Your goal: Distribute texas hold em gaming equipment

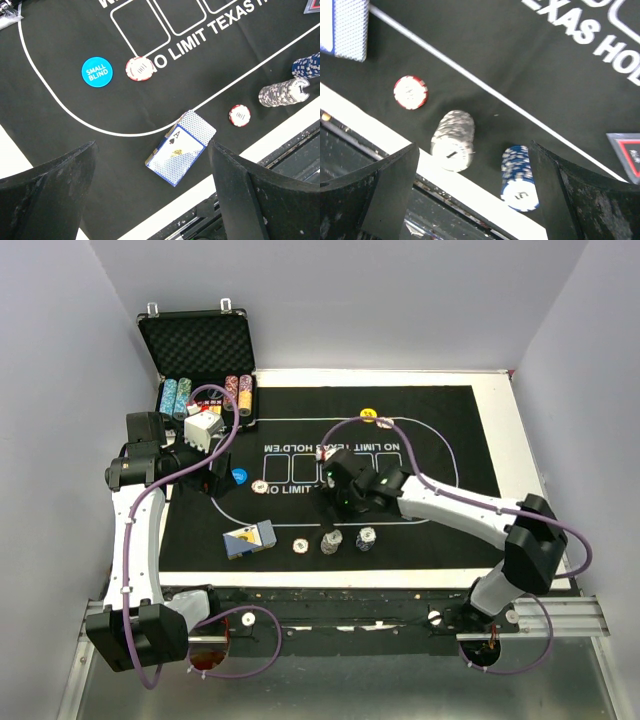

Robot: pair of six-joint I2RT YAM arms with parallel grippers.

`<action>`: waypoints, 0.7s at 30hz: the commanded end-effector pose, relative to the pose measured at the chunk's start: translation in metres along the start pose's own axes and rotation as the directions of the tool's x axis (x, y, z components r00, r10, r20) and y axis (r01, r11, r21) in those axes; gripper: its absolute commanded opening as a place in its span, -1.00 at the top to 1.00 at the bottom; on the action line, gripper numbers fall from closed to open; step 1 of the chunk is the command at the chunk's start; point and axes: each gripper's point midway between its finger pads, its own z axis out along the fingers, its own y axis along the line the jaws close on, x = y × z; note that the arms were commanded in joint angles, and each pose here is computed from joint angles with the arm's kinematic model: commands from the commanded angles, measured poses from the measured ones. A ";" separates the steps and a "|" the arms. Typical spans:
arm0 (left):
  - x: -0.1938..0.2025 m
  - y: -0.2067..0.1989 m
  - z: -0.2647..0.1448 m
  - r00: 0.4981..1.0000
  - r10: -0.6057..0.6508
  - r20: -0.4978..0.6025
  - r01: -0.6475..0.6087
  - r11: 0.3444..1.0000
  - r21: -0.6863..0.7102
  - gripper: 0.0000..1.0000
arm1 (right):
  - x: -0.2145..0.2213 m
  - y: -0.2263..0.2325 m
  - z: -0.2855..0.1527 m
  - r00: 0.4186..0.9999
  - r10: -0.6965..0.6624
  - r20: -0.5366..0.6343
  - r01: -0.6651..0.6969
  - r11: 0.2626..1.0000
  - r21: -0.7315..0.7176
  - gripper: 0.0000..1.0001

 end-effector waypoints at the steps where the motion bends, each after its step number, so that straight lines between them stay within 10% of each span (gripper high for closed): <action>1: -0.010 -0.002 -0.004 0.999 -0.004 0.032 0.004 1.000 0.012 -0.98 | 0.015 0.033 0.007 0.992 -0.117 -0.057 0.113 0.992 -0.063 -0.93; 21: -0.011 -0.003 -0.008 0.999 0.013 0.037 -0.013 1.000 -0.003 -0.97 | 0.050 0.044 0.038 0.973 -0.183 -0.141 0.183 0.983 -0.015 -0.68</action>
